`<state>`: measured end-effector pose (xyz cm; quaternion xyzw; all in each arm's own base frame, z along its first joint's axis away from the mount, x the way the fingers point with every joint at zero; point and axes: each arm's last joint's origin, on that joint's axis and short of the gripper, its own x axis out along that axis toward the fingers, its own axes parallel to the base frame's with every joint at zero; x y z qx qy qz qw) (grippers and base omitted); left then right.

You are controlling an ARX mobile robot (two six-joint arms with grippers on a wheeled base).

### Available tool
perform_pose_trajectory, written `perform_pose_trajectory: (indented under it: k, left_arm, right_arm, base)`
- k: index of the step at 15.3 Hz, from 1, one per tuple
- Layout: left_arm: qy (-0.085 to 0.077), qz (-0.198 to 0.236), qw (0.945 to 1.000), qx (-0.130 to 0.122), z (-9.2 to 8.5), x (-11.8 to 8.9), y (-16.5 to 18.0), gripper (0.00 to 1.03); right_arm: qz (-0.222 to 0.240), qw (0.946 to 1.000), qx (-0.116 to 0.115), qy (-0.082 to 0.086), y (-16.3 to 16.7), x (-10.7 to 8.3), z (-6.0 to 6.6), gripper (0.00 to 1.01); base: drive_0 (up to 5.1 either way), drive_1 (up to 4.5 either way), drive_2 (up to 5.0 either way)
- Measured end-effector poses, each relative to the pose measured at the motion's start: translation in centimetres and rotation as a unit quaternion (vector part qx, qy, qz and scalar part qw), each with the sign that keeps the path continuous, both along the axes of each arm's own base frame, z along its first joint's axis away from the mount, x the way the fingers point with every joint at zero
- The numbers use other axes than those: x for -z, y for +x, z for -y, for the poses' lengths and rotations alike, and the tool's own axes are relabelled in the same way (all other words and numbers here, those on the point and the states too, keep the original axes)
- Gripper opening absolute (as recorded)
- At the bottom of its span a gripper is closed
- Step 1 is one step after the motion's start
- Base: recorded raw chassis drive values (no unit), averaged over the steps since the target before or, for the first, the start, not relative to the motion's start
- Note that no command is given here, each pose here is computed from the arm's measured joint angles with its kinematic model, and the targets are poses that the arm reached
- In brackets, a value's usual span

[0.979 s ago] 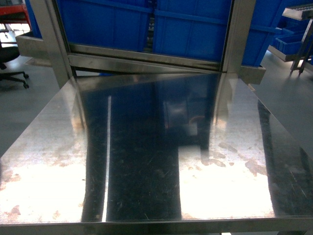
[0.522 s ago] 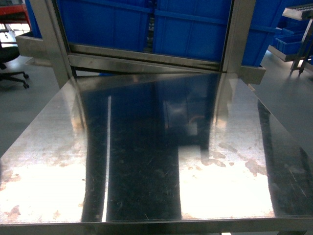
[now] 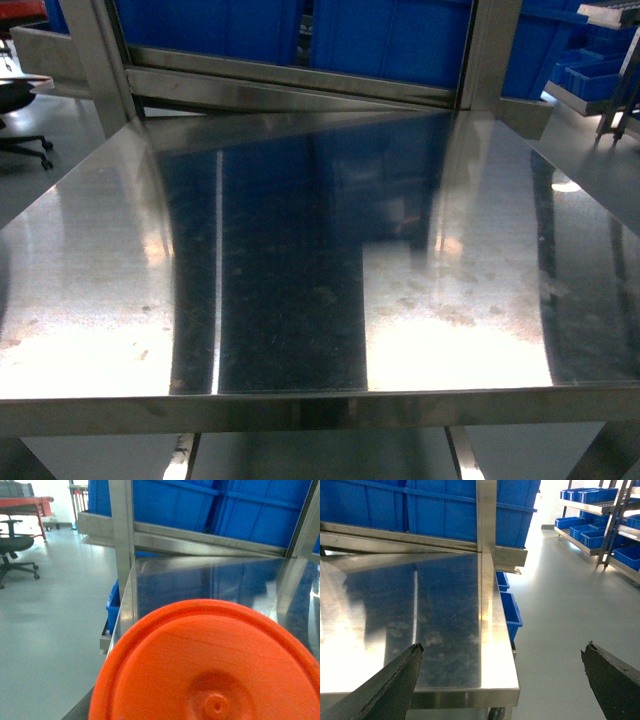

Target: Pick capacitor and pack into box

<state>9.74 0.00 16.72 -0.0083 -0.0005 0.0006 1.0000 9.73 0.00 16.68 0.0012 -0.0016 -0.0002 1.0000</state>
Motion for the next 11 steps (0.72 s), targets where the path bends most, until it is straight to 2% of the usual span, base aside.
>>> perform_pose_trajectory:
  k: [11]
  left_arm:
    - [0.001,-0.001,1.0,0.001,0.0,0.02,0.0,0.44]
  right_arm:
    - [-0.001,1.0,0.0,0.0,0.0,0.02,0.0,0.98]
  base:
    - [0.0,0.0,0.0]
